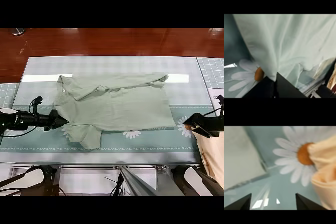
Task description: Fold the shirts.
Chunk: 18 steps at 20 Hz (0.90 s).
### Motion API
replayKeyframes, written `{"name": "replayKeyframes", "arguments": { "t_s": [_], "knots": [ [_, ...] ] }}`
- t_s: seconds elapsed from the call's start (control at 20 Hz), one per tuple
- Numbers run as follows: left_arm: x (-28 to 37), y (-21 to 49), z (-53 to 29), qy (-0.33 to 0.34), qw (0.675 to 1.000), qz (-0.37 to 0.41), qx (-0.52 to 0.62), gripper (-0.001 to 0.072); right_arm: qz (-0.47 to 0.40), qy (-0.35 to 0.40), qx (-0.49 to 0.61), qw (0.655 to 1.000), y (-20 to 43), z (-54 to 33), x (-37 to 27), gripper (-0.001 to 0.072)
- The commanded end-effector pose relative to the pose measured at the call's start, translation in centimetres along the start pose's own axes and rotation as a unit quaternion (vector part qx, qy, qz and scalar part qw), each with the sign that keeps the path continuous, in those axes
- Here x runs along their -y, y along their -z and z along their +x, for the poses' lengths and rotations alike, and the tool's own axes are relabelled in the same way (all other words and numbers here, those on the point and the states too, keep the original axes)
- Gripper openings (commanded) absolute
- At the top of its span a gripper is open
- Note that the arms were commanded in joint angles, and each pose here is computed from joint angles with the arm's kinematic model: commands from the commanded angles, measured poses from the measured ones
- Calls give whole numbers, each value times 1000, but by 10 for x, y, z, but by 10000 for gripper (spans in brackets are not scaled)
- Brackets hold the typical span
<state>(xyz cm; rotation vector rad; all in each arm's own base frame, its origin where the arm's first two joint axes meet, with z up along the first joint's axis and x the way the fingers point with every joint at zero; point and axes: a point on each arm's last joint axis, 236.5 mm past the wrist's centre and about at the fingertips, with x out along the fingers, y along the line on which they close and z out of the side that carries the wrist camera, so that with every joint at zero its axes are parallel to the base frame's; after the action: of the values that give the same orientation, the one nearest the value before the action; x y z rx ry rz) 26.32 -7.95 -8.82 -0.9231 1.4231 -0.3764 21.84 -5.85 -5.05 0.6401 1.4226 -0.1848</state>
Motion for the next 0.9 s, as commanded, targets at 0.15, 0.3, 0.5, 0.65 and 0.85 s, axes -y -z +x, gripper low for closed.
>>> {"name": "replayKeyframes", "arguments": {
  "t_s": [0.15,0.3,0.5,0.65,0.85],
  "knots": [
    [5,2,0,11,1000,18,-5,21,31,-19,-75,997,17,22,-1,632],
    [3,0,0,8,1000,17,0,21,51,-98,-62,992,-4,38,-32,632],
    [1,-4,0,2,1000,18,7,21,59,-153,-81,983,-11,54,-50,632],
    [1,-3,1,1,1000,19,6,21,69,-157,-94,981,-10,63,-49,632],
    [1,-4,1,1,1000,19,8,21,64,-165,-68,982,-22,66,-60,632]
  ]
}}
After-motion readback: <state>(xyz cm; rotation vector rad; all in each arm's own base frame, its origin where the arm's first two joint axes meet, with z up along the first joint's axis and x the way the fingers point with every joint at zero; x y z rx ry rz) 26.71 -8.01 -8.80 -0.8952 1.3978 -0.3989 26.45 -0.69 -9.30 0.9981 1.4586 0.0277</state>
